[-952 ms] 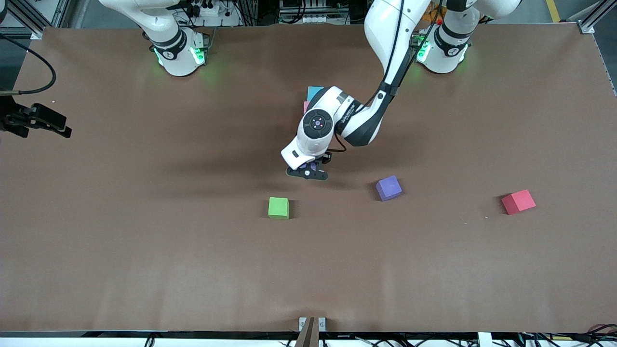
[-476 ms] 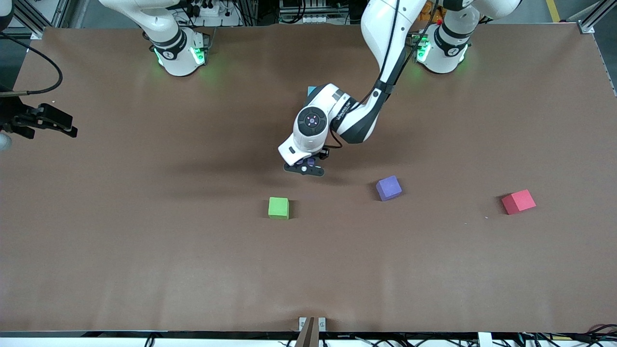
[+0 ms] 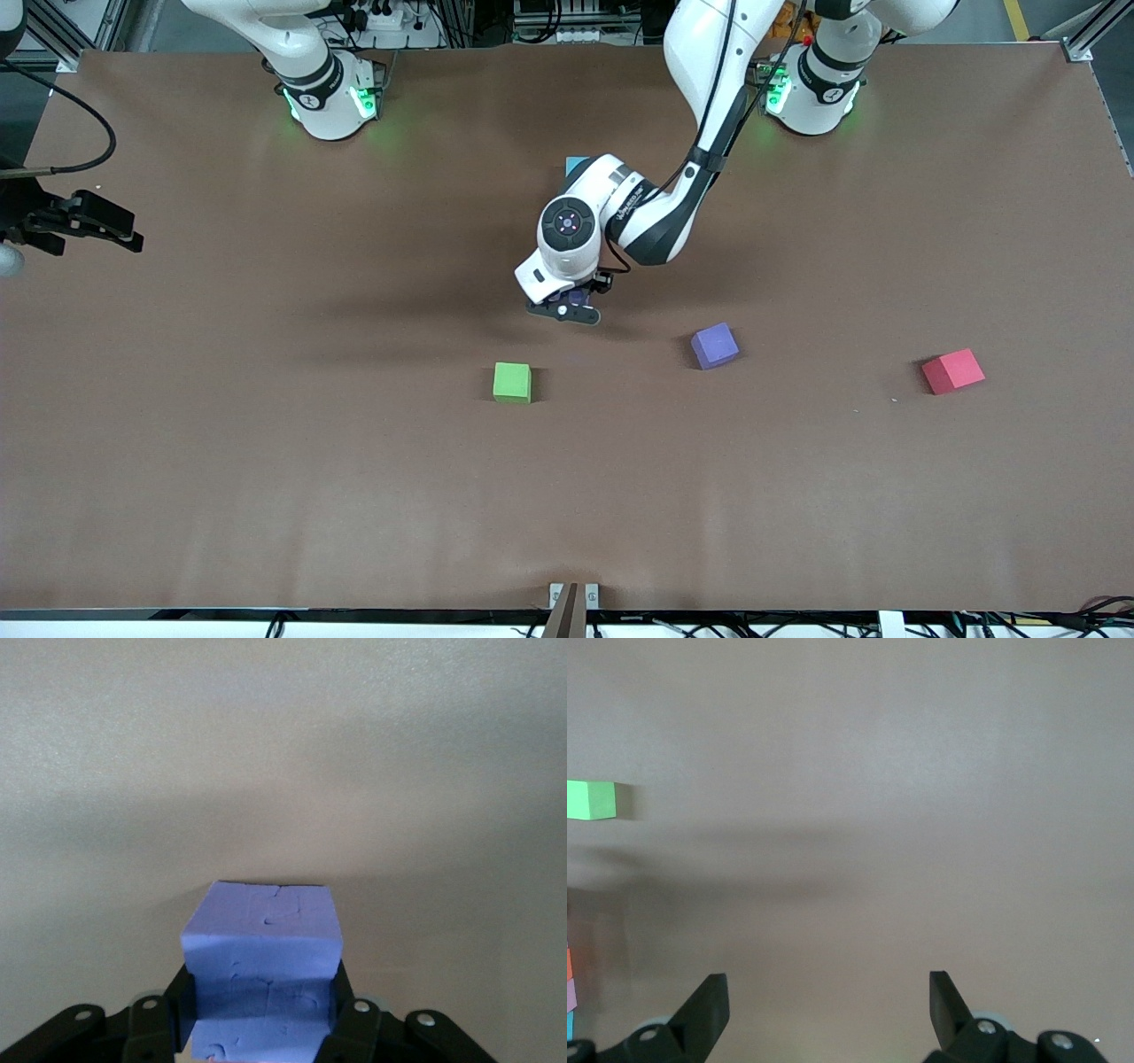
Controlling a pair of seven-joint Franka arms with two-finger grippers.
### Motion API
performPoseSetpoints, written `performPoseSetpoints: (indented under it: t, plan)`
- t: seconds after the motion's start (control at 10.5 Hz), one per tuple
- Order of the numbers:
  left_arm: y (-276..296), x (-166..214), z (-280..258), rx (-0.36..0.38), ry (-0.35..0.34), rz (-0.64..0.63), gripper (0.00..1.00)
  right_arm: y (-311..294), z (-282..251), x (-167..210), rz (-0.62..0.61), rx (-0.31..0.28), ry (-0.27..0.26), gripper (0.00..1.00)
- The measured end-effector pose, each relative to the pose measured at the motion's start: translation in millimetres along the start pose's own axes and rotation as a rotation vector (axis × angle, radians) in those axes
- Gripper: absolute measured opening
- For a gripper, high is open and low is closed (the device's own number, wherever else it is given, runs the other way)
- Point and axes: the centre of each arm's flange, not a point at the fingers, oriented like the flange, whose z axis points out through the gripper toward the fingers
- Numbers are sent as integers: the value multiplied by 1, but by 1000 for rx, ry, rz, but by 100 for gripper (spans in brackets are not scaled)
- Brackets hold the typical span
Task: Arrange blocks into number 1
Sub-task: 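Open the left gripper and lift it away from the cube line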
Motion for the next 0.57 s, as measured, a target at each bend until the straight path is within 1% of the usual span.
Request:
performPoseSetpoints:
  t: [0.1,0.19,0.38,0.48,0.57]
  plan:
    - [0,0,0,1,-1,-1,59,7,1,0,12,1,-3,100]
    - [0,0,0,0,0,-12,62,16,3,-1,24,3,-5,100]
    - [3,4,-12,-12,20,-41,85,21,4,-1,29,4,-9,100]
    - [1,10,-34,-29,54,-50,100,18,4,-1,17,4,-9,100]
    - [-7,18,-72,-51,102,-65,100,14,4,-1,1,3,-9,100]
